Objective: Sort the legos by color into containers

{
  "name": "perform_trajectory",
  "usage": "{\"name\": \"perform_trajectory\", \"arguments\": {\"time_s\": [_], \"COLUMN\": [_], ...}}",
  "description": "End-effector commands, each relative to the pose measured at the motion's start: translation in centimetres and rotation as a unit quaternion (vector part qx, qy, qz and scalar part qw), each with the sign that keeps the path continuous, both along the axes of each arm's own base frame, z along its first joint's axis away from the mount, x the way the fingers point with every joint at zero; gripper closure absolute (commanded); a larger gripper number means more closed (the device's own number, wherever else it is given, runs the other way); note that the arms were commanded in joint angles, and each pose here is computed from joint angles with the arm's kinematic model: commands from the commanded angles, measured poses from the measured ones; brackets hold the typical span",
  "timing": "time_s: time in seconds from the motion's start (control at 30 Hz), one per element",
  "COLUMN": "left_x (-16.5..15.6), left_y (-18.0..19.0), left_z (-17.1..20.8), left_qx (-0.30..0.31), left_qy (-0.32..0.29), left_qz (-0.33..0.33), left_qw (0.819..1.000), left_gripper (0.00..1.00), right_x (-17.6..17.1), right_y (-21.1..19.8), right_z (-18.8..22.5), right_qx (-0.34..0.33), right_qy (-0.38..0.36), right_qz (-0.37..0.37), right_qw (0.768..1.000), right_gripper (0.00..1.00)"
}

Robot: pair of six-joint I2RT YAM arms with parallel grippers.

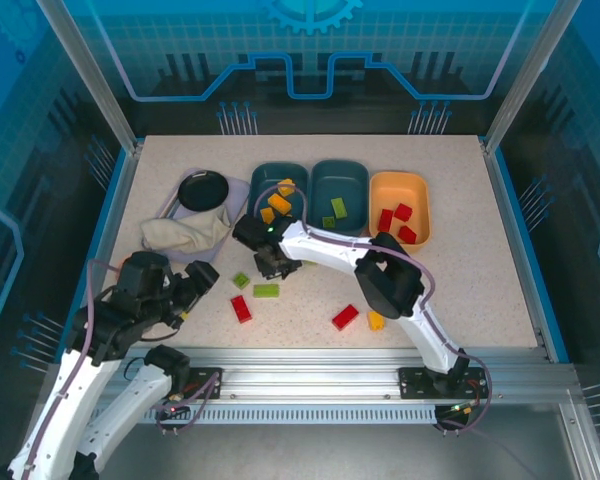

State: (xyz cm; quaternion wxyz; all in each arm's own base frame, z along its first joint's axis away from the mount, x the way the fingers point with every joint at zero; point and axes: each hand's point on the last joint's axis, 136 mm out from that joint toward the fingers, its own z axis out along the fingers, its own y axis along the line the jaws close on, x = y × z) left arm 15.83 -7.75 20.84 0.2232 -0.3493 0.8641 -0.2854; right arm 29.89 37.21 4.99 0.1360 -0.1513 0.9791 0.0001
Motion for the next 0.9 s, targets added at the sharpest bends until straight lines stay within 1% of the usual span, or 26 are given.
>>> {"name": "perform_trajectory", "arguments": {"time_s": [0.0,0.13,0.27,0.5,0.53,0.57,0.67,0.77,0.87], "left_x": [2.1,4.7,7.6,12.2,12.7,13.3,14.4,15.1,15.1], "left_y": [-2.6,-4.1,-5.3,-7.9,-8.2,-8.5,-9.1,-9.2,-9.2], "left_z": [1.2,1.6,2.1,2.1,2.1,2.2,2.2,1.9,1.3], "left_qx": [-0.029,-0.041,-0.043,-0.035,-0.035,-0.037,-0.033,-0.024,-0.018], "left_qy": [-0.03,-0.04,-0.051,-0.054,-0.055,-0.057,-0.056,-0.049,-0.035], "left_qz": [-0.055,-0.069,-0.076,-0.097,-0.098,-0.099,-0.1,-0.094,-0.089], "left_qw": [0.998,0.996,0.995,0.993,0.993,0.993,0.993,0.994,0.995], "left_gripper": [0.11,0.11,0.11,0.11,0.11,0.11,0.11,0.11,0.11], "right_x": [3.5,7.5,12.6,20.9,21.8,22.8,24.8,25.9,26.3], "right_y": [-3.7,-8.0,-11.0,-14.2,-14.3,-14.6,-15.3,-16.0,-16.1], "right_z": [7.1,9.5,9.6,7.4,7.6,6.1,4.3,2.6,1.2], "right_qx": [0.025,0.044,0.066,0.079,0.085,0.081,0.081,0.085,0.09], "right_qy": [-0.071,-0.095,-0.099,-0.097,-0.103,-0.094,-0.081,-0.064,-0.056], "right_qz": [-0.033,-0.076,-0.108,-0.148,-0.148,-0.151,-0.16,-0.17,-0.168], "right_qw": [0.997,0.992,0.987,0.981,0.98,0.981,0.98,0.98,0.98], "right_gripper": [0.72,0.72,0.72,0.71,0.71,0.71,0.69,0.67,0.61]}}
